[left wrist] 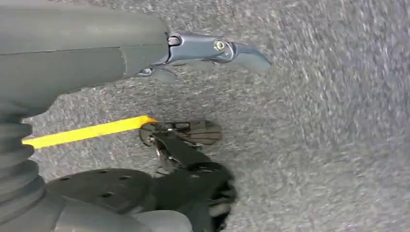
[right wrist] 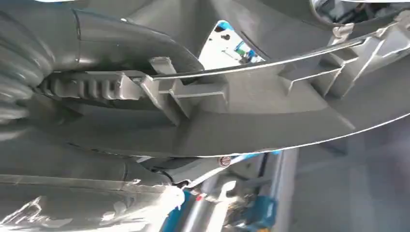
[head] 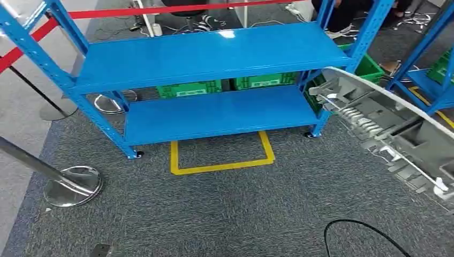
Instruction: Take the parts from the cabinet and place them on the table.
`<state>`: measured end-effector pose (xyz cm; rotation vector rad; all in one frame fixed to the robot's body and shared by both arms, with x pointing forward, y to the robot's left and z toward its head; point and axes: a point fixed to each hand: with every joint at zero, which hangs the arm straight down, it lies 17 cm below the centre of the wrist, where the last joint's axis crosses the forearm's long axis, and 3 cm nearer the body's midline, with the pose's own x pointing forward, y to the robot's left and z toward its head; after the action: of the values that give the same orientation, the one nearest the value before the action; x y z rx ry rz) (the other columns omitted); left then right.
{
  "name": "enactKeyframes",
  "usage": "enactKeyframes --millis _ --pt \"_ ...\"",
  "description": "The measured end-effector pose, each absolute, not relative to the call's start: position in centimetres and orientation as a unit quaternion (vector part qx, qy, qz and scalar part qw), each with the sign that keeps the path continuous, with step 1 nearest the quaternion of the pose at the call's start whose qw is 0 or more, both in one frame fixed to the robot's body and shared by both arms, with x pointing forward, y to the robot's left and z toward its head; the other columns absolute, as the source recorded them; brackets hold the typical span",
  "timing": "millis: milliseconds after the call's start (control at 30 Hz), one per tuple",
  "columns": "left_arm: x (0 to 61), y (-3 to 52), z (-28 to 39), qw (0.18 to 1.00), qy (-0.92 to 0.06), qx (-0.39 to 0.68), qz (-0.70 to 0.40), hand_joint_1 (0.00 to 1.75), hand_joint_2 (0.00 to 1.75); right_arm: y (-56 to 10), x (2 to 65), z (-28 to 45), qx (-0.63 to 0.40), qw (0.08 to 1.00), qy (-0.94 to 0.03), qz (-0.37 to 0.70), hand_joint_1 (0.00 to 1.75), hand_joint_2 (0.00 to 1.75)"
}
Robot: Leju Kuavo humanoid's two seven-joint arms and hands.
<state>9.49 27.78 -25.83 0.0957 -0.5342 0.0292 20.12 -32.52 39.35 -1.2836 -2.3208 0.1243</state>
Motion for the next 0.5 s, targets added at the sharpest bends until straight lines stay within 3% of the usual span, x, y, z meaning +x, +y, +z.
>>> enactKeyframes --millis 500 --pt "9.59 27.48 -25.91 0.964 -0.260 0.048 0.006 0.00 1.75 -31.68 19.34 40.12 -0.476 0.224 -0.848 0.057 1.43 1.75"
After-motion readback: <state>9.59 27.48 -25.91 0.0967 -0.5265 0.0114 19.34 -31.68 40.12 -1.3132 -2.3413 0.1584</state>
